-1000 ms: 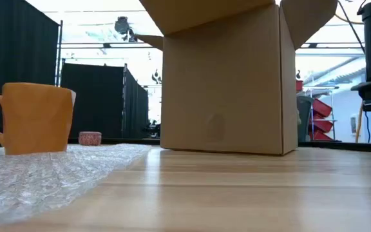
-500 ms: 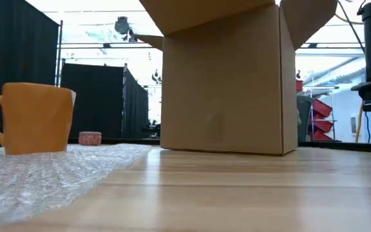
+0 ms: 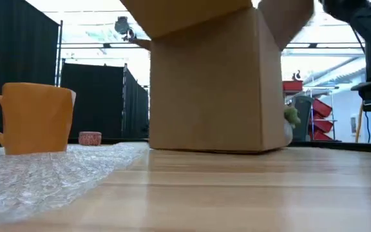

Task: Wrap mug
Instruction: Put the pink wrapped cup into the box

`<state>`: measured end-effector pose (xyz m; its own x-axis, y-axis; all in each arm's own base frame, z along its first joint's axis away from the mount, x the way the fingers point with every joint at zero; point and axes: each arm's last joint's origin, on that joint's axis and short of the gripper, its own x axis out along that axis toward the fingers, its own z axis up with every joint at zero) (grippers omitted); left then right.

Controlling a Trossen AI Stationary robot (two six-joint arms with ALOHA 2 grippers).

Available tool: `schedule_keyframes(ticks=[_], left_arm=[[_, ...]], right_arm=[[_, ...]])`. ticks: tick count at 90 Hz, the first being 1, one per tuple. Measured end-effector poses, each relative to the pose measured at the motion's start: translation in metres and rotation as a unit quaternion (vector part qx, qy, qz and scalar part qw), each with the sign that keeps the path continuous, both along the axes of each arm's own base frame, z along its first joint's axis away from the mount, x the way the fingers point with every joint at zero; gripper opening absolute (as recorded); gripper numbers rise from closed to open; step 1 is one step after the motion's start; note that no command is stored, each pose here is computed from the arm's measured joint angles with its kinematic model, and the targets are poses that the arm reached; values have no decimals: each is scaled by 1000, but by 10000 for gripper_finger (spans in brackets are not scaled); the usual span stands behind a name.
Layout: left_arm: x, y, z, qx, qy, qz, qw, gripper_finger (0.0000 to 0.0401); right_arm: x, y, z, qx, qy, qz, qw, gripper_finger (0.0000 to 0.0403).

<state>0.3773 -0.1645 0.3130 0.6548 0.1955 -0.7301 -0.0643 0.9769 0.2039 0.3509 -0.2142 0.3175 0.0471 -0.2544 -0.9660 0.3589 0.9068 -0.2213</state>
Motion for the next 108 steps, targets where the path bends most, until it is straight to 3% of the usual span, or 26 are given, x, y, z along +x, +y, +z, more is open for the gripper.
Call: schedule_keyframes(ticks=[12,28,47,65,108], left_arm=[[-1,0,-1,7,6,-2,1000,193],[-1,3,-1,11,11,3,1000,193],[-1,3,-1,13,10,6,1000,193],[0,6,-1,12,8,12,1000,193],[1,8,-1,12,8,15,1000,193]], right_arm=[[4,-7,-29,-8,11,-15,1000,17],[13,1,-83,85,-9,-15,996,17],[9,14,-127,62,17,-7,998,17],[7,18,-145,66,-2,-7,998,29],[11,18,-149,68,-24,-19,997,115]])
